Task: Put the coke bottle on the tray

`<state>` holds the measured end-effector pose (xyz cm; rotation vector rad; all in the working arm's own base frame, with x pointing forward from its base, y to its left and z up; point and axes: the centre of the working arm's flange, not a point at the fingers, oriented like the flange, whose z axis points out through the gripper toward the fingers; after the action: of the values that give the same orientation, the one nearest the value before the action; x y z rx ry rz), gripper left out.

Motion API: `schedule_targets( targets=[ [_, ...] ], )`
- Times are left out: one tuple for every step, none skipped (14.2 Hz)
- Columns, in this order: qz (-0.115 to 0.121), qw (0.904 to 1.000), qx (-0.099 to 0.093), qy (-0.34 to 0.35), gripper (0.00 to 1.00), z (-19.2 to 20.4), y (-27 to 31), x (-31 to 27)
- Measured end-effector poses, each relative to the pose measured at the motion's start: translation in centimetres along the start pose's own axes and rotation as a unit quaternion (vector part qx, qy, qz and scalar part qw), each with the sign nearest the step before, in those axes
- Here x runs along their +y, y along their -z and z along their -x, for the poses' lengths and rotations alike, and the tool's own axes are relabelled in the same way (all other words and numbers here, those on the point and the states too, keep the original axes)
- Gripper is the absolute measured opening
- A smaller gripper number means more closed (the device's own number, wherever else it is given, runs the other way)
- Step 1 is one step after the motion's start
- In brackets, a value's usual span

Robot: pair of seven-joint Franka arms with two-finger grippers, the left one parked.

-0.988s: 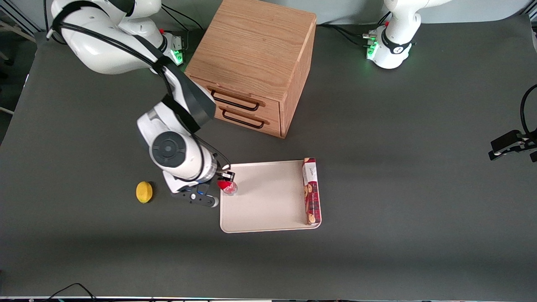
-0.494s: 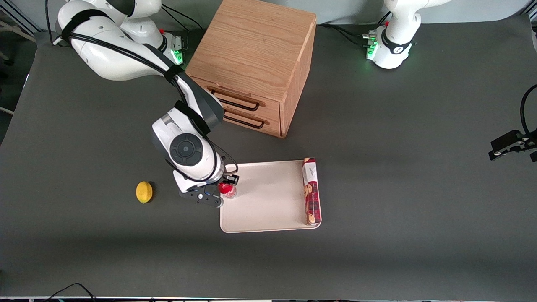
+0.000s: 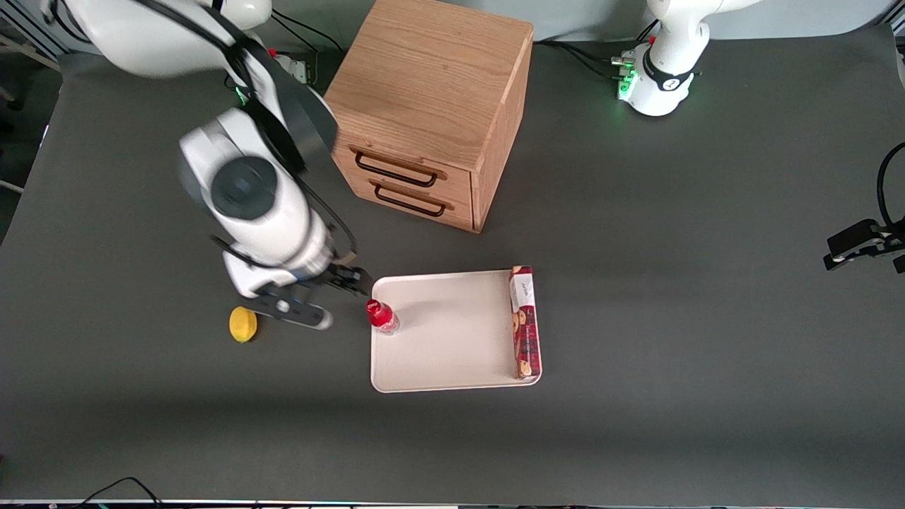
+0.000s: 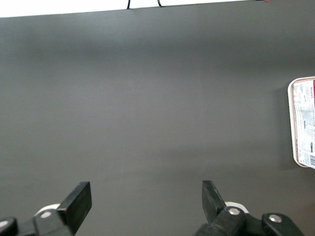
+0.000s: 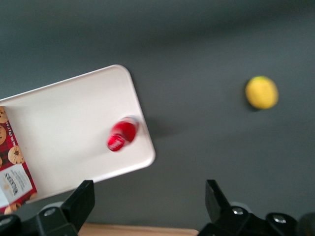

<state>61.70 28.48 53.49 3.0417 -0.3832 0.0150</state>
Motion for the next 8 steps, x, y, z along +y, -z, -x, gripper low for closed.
schedule_targets(
  targets=[
    [0.006,0.9999,-0.011,0.012,1.0,0.6,3.3,3.0],
    [0.009,0.9996,-0.022,0.017,1.0,1.4,6.2,6.0],
    [0.01,0.9992,-0.031,0.023,1.0,2.3,8.7,8.8],
    [0.01,0.9986,-0.039,0.034,1.0,3.1,10.6,11.6],
    [0.008,0.9979,-0.045,0.047,1.0,3.8,11.9,14.6],
    [0.005,0.9971,-0.049,0.058,1.0,4.2,12.7,18.1],
    [0.004,0.9966,-0.053,0.063,1.0,4.7,13.0,21.7],
    [0.003,0.9967,-0.053,0.061,1.0,5.4,12.7,24.9]
  ],
)
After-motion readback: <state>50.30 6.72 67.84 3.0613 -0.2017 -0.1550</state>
